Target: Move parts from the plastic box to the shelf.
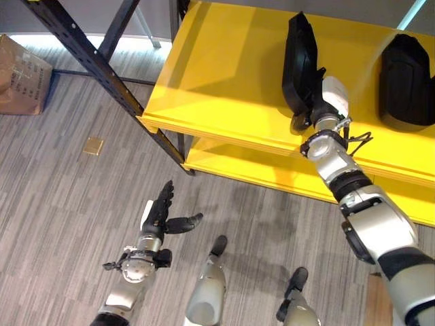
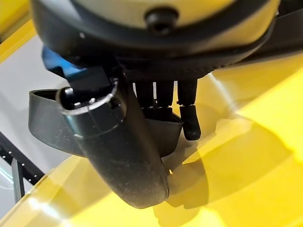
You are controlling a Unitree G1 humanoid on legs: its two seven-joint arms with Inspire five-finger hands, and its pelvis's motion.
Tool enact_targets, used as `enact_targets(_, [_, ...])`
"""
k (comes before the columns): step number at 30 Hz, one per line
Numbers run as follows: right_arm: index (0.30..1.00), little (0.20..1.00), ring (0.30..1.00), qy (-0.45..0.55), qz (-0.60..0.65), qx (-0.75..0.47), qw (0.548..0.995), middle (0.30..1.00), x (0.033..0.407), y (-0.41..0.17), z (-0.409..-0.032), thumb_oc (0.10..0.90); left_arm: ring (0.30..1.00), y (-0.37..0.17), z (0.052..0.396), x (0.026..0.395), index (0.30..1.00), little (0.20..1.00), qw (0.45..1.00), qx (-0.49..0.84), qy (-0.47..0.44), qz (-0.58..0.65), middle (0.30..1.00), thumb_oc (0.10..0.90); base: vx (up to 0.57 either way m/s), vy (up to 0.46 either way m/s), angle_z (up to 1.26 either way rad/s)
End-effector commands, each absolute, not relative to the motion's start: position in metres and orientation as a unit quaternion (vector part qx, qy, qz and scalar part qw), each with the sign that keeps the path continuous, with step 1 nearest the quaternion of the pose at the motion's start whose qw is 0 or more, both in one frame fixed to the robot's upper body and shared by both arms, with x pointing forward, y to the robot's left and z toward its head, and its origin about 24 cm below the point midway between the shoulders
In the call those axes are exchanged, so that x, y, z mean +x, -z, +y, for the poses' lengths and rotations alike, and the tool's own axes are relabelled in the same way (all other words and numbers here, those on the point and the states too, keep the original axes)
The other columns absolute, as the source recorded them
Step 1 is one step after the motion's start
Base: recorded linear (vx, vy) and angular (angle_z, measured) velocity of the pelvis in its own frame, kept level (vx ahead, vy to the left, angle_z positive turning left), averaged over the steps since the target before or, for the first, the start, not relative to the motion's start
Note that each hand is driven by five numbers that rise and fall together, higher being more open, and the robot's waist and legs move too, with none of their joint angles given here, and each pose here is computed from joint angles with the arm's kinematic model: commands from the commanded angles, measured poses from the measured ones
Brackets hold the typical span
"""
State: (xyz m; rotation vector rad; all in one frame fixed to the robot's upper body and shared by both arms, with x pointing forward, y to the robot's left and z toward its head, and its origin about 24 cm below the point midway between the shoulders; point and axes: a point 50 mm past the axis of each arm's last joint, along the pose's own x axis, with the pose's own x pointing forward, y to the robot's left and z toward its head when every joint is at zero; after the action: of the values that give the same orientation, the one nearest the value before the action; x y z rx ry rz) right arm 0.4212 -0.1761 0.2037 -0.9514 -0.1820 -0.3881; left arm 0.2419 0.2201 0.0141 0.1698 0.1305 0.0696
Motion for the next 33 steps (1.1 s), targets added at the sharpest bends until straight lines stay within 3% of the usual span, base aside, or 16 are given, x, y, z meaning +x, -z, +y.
enact_targets(1, [0.3,0.3,0.3,0.261,-0.165,-0.443,0.842,0.3,0.418,-0.264,-0.196,0.4,1.0,-0.048,0.224,0.248,1.0,1.0,0.995,0.083,-0.039,-0.027,1.0,0.9,0.0,0.0,0.0])
enact_targets(14, [0.3,0.3,0.3,0.26,-0.167,-0.452,0.837,0.3,0.417,-0.264,-0.198,0.4,1.0,-0.047,0.225,0.246,1.0,1.0,0.995,0.085,-0.04,-0.023,1.0,0.9,0.0,0.0,0.0])
enact_targets(15, [0.547,0.547,0.547,0.252,-0.166,-0.464,0.833,0.547,0.417,-0.263,-0.197,0.576,1.0,-0.047,0.226,0.246,1.0,1.0,0.995,0.087,-0.039,-0.023,1.0,0.9,0.0,0.0,0.0])
enact_targets(16, [0.72,0.72,0.72,0.25,-0.171,-0.471,0.829,0.72,0.417,-0.265,-0.196,0.7,1.0,-0.047,0.226,0.246,1.0,1.0,0.995,0.089,-0.039,-0.024,1.0,0.9,0.0,0.0,0.0])
enact_targets(17, [0.72,0.72,0.72,0.25,-0.171,-0.471,0.828,0.72,0.417,-0.265,-0.196,0.7,1.0,-0.047,0.226,0.246,1.0,1.0,0.995,0.089,-0.039,-0.024,1.0,0.9,0.0,0.0,0.0])
enact_targets(18, [1.0,1.0,1.0,0.245,-0.176,-0.477,0.826,1.0,0.417,-0.268,-0.194,0.9,1.0,-0.047,0.227,0.246,1.0,1.0,0.995,0.089,-0.039,-0.023,1.0,0.9,0.0,0.0,0.0])
enact_targets(33, [1.0,1.0,1.0,0.209,-0.301,-0.514,0.776,1.0,0.403,-0.309,-0.158,0.9,1.0,-0.045,0.233,0.246,1.0,1.0,0.994,0.095,-0.05,-0.019,1.0,0.9,0.0,0.0,0.0])
